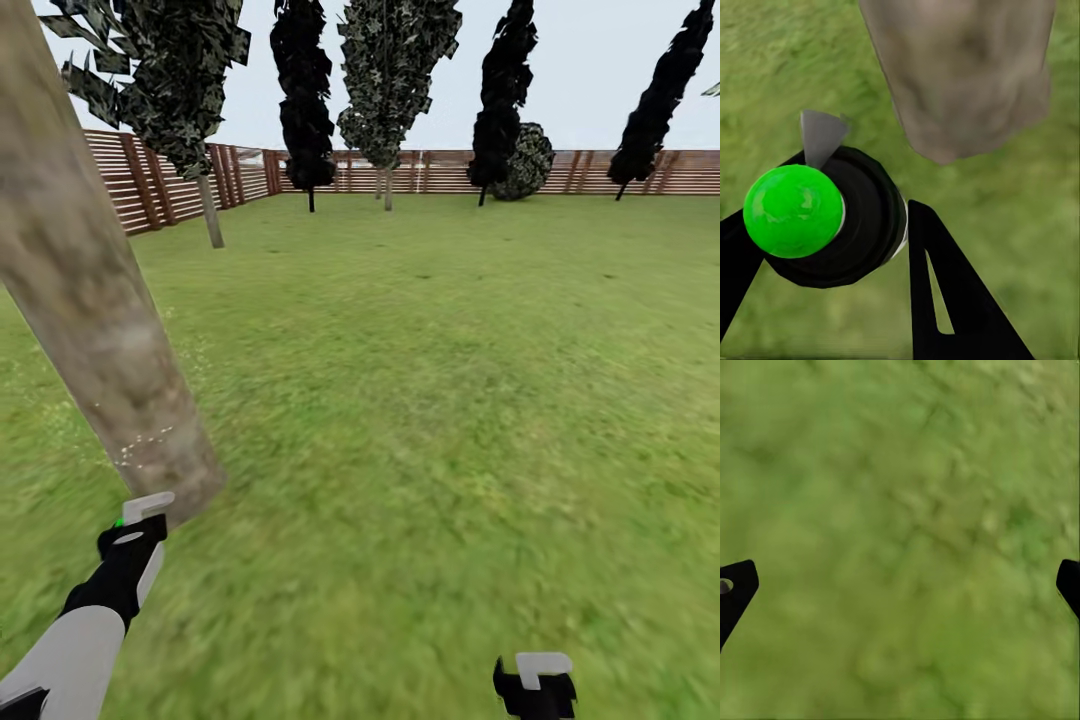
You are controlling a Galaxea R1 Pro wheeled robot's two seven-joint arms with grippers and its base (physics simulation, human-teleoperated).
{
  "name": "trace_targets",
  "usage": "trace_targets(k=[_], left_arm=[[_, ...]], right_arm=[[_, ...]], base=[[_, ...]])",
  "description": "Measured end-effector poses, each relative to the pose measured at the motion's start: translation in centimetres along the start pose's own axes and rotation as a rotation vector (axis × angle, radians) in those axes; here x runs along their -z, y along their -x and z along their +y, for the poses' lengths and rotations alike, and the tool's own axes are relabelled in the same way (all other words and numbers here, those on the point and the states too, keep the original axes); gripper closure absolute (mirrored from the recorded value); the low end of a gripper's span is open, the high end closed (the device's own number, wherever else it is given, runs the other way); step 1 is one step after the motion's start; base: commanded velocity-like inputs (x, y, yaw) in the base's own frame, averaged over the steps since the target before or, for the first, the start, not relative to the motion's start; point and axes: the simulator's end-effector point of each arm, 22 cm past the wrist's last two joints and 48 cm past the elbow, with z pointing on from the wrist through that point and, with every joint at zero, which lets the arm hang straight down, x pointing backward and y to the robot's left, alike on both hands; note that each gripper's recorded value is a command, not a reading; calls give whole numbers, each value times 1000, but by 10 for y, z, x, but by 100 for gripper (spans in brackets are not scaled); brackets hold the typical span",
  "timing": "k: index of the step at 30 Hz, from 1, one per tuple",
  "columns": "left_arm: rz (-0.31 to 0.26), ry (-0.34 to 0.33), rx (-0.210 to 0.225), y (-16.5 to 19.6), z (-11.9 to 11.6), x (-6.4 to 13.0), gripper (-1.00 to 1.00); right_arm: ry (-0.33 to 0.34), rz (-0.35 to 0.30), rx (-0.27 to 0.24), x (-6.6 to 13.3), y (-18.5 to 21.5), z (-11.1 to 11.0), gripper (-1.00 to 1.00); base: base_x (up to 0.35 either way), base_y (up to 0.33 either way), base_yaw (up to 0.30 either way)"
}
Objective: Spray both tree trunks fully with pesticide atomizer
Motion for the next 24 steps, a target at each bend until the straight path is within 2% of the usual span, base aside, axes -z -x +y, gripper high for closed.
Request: trace_targets(k=[11, 15, 18, 19, 21, 22, 24], left_arm=[[1, -1, 2, 0, 0, 0, 100], [-12, 5, -2, 6, 3, 0, 100], [-42, -3, 0, 20, 2, 1, 100], [-47, -13, -3, 22, -1, 2, 100], [-55, -95, -18, 28, -16, 2, 100], [-43, -159, -26, 32, -28, 4, 100], [-56, -181, -44, 59, -33, 12, 100]], right_arm=[[0, 0, 0, 0, 0, 0, -100], [3, 0, -1, 0, 0, 2, -100], [2, 1, -1, 0, 0, 2, -100], [2, 1, -1, 0, 0, 2, -100], [2, 0, -1, 0, 0, 1, -100], [2, 0, -1, 0, 0, 1, -100], [2, 0, -1, 0, 0, 1, -100]], base=[[178, -245, 276], [138, -127, 276], [15, -11, 276], [3, -2, 276], [1, -1, 276], [0, 0, 276], [0, 0, 276]])
